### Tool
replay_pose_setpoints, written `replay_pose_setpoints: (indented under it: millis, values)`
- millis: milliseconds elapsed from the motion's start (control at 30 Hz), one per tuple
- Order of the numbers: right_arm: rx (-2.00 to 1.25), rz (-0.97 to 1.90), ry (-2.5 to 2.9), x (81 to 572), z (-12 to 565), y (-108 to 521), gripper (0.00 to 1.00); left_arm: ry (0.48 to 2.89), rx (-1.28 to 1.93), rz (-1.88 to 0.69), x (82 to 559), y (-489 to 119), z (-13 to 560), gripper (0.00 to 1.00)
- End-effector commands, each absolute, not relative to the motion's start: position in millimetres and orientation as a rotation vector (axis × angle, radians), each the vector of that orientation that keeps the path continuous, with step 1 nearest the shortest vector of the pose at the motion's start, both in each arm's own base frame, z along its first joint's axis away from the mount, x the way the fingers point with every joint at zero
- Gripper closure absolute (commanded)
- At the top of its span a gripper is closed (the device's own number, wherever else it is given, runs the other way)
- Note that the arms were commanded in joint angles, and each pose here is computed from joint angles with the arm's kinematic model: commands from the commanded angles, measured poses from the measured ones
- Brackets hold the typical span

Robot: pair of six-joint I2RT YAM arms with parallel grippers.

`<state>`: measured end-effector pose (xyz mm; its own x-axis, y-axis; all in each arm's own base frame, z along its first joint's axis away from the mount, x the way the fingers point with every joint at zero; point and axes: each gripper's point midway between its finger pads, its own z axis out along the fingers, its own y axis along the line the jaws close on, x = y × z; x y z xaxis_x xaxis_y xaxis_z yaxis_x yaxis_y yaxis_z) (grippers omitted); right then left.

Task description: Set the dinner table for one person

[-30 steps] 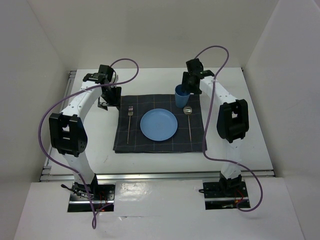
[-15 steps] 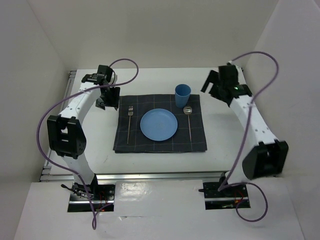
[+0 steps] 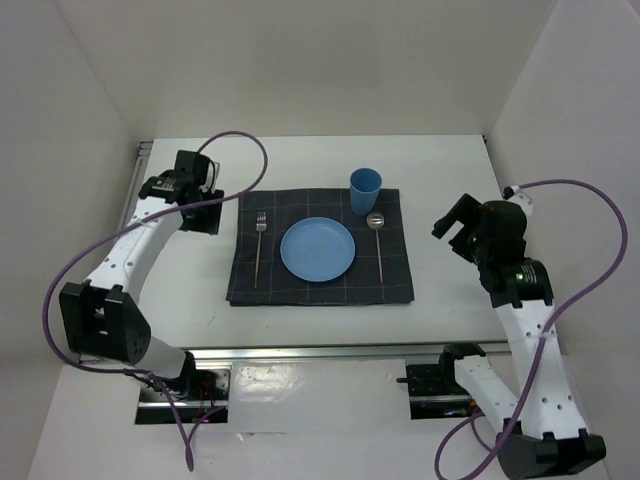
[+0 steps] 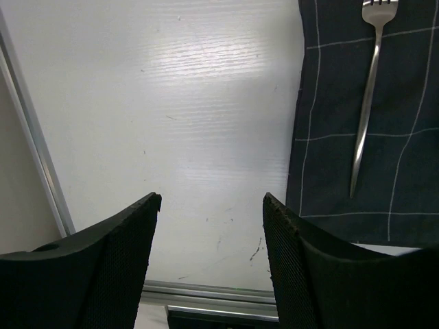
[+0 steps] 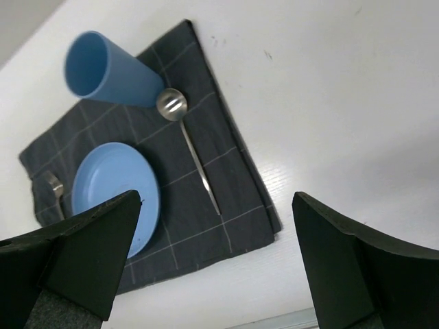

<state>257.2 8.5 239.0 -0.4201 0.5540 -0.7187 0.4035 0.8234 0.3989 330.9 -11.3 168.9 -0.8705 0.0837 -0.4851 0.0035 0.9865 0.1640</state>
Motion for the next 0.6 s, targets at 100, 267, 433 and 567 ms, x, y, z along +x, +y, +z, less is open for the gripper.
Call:
replay_pose_setpoints:
  millis: [100,267,433,567]
  values:
    - [0.684,0.236,2.083,243,239,14,0.00,2.511,0.039,0.254,324,1,193,0.29]
    - [0.707,0.227,2.120,237,233,14,0.00,2.482,0.038,0.234,316,1,198,0.29]
    - [0.780,0.204,2.087,235,237,7,0.00,2.487,0.046,0.219,311,1,193,0.29]
    - [0.806,0.179,2.086,233,238,3,0.00,2.479,0.048,0.206,311,0,194,0.29]
